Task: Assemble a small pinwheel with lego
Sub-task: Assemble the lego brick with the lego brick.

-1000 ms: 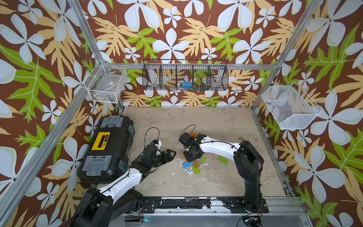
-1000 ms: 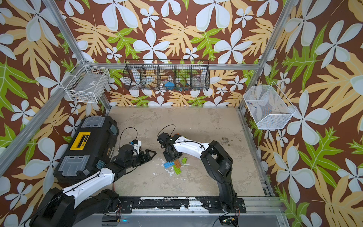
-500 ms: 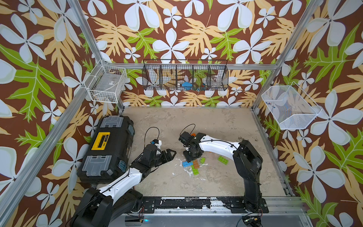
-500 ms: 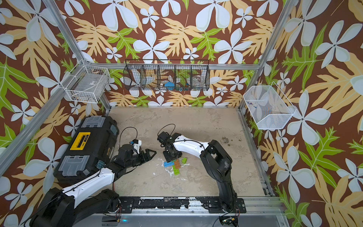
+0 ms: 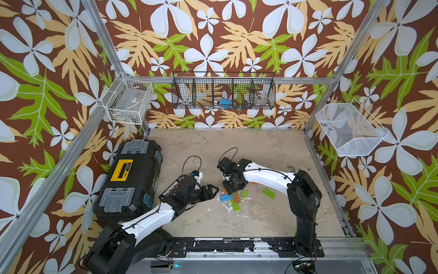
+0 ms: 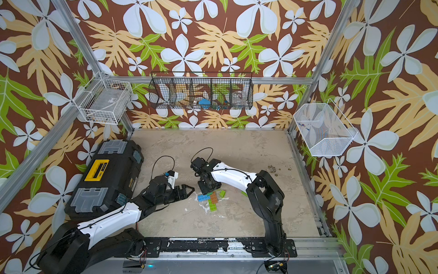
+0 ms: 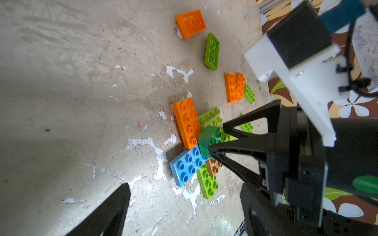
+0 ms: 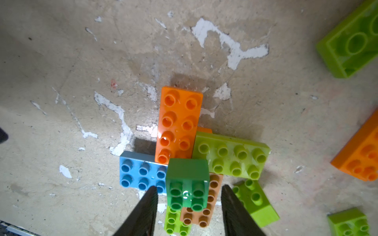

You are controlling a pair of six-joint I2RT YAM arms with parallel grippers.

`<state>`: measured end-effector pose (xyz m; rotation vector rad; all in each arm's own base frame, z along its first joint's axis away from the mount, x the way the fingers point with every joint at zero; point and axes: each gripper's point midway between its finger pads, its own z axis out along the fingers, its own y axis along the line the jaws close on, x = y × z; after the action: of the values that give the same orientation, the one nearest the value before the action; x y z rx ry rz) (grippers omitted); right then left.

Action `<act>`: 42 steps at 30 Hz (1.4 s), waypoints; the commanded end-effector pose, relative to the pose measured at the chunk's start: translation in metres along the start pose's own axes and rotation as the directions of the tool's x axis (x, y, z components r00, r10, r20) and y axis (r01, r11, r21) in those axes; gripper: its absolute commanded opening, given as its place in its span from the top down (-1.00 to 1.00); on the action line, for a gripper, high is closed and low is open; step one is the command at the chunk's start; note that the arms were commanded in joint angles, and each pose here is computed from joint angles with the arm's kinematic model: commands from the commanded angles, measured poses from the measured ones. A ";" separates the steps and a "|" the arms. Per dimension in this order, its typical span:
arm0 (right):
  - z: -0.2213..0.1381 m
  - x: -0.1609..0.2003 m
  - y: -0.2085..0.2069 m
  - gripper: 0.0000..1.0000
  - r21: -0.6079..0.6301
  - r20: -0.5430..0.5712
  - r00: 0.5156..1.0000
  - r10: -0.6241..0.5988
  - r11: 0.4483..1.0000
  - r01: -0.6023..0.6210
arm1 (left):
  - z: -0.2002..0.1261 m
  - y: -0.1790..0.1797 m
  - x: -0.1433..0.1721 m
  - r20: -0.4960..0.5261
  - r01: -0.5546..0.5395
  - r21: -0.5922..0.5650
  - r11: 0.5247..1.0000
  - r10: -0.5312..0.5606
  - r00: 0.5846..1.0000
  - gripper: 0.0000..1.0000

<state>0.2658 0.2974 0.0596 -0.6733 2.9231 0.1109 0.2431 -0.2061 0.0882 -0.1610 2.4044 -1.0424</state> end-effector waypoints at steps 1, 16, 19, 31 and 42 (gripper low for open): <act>0.001 0.005 -0.003 -0.01 0.019 -0.014 1.000 0.000 1.000 0.000 | 0.000 0.004 -0.004 0.028 -0.002 -0.024 1.000 0.003 1.000 -0.74; 0.009 0.003 0.003 0.28 0.003 -0.021 1.000 -0.004 1.000 0.004 | 0.000 0.004 -0.006 0.034 -0.007 -0.029 1.000 0.008 0.999 -0.74; 0.008 0.003 0.001 0.36 0.007 -0.021 1.000 0.000 1.000 0.000 | 0.000 0.004 -0.006 0.033 -0.007 -0.030 1.000 0.008 0.999 -0.74; 0.014 0.001 -0.009 0.75 0.024 -0.059 0.996 0.073 0.997 -0.072 | 0.001 0.003 -0.007 0.036 -0.012 -0.028 1.000 0.013 0.999 -0.74; 0.020 -0.001 -0.017 1.00 0.012 -0.081 0.984 0.158 0.987 -0.157 | 0.002 0.002 -0.007 0.031 -0.014 -0.023 1.000 0.015 0.999 -0.74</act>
<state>0.2740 0.2964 0.0474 -0.5130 3.0252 0.1663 0.2463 -0.2012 0.0819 -0.1872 2.4152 -0.9886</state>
